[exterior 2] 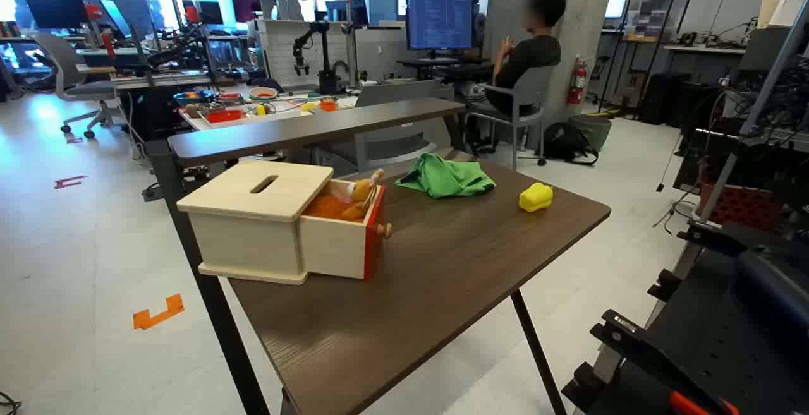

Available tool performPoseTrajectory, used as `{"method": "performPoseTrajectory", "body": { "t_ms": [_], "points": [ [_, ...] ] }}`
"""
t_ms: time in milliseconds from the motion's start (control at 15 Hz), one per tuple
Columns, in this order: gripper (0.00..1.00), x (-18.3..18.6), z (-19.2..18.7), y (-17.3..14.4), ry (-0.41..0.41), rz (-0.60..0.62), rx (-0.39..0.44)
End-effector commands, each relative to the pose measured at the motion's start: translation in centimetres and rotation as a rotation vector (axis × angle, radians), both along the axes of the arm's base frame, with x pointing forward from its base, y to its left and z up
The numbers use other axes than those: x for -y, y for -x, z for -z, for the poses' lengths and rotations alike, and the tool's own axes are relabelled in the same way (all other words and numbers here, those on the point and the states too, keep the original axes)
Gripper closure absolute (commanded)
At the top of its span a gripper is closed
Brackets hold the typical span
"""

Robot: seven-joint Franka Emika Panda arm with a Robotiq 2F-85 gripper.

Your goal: Move the cloth forward

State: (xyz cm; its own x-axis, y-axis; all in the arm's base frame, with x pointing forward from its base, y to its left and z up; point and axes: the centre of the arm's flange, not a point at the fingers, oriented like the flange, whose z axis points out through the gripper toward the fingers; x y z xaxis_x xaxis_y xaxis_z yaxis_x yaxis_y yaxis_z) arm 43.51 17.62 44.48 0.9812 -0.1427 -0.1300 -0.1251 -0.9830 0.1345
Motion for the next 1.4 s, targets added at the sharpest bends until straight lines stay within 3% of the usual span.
{"method": "performPoseTrajectory", "body": {
  "t_ms": [0, 400, 733, 1333],
  "points": [
    [0.0, 0.0, 0.0, 0.0, 0.0, 0.0, 0.0],
    [0.0, 2.1, 3.9, -4.7, 0.02, 0.101, 0.162],
    [0.0, 5.7, 10.8, -12.5, 0.016, 0.217, 0.226],
    [0.0, 13.6, 23.4, -27.1, -0.044, 0.23, 0.149]
  ]
}}
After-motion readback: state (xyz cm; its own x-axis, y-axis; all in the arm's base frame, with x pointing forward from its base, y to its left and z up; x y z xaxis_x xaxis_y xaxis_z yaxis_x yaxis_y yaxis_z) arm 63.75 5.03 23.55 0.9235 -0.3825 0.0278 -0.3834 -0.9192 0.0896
